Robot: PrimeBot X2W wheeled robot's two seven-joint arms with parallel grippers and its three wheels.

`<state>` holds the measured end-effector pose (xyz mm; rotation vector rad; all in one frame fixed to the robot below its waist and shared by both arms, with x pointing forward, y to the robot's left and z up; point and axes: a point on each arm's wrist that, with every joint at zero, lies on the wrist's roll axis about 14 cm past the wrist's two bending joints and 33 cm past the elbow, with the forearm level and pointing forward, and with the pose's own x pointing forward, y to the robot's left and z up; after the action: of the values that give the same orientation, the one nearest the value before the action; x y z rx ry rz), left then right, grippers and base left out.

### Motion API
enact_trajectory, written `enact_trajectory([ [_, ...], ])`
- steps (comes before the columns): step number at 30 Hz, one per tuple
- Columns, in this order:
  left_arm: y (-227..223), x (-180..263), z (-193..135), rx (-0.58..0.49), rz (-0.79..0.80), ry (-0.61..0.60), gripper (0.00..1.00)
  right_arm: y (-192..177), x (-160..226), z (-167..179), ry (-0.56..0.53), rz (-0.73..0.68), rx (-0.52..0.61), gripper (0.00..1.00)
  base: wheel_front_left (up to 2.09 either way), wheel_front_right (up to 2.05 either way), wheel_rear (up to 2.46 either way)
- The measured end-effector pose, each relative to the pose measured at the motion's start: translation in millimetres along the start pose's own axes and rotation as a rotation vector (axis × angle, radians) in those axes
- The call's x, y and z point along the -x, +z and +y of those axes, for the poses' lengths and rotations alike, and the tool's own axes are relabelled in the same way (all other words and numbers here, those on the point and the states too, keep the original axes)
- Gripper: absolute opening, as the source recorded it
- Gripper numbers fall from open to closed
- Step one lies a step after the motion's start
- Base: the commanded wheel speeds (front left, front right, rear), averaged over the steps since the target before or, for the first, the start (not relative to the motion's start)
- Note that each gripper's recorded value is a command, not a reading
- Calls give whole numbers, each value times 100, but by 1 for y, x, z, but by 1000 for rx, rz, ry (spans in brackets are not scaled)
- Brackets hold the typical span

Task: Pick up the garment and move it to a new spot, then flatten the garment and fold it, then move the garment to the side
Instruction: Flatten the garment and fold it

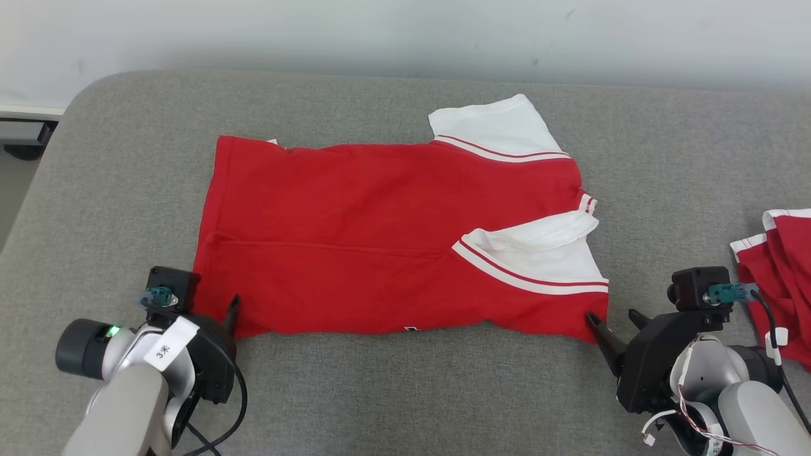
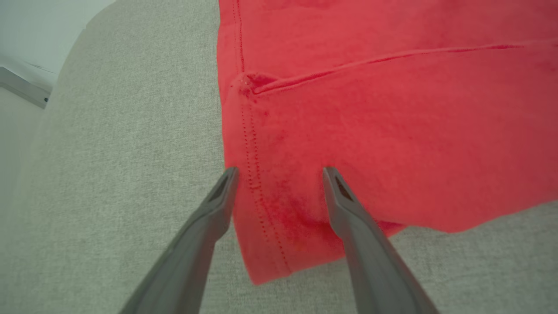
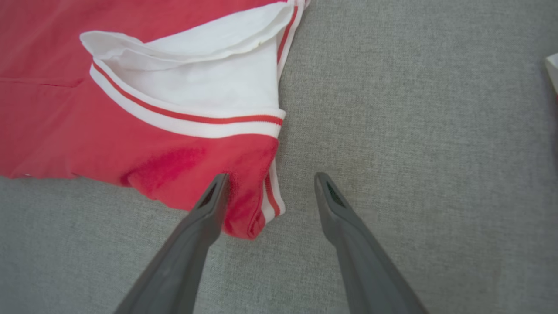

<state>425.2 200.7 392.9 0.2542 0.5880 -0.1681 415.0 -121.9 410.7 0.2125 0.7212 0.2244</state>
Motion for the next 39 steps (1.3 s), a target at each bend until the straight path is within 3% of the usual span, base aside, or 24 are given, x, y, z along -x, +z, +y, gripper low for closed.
enact_trajectory([
  [6, -2, -1, 7, 6, 6, 16, 100, -9, -4, 4, 10, 27, -4, 96, 0, 0, 0],
  [13, -6, -4, 12, 30, 33, 21, 100, -18, -8, 12, 31, 55, -15, 66, 0, 0, 0],
  [17, -12, -5, 12, 56, 58, 7, 100, -21, -9, 11, 29, 66, -17, 32, 0, 0, 0],
  [24, -21, -4, 5, 78, 94, -18, 100, -21, -12, 10, 29, 73, -18, 17, 0, 0, 0],
  [26, -22, -3, 5, 82, 99, -23, 100, -21, -13, 11, 30, 75, -17, 3, 0, 0, 0],
  [33, -28, 2, 7, 127, 109, -29, 100, -22, -14, 12, 34, 83, -9, 0, 0, 0, 0],
  [34, -29, 2, 7, 129, 109, -32, 86, -22, -14, 12, 34, 83, -9, 0, 0, 0, 0],
  [35, -29, 3, 7, 135, 108, -32, 37, -22, -14, 12, 33, 83, -9, 0, 0, 0, 0],
  [36, -29, 3, 7, 136, 108, -33, 0, -22, -14, 12, 33, 84, -9, 0, 0, 0, 0],
  [39, -29, 4, 7, 143, 109, -40, 0, -22, -14, 12, 33, 84, -8, 0, 0, 0, 0],
])
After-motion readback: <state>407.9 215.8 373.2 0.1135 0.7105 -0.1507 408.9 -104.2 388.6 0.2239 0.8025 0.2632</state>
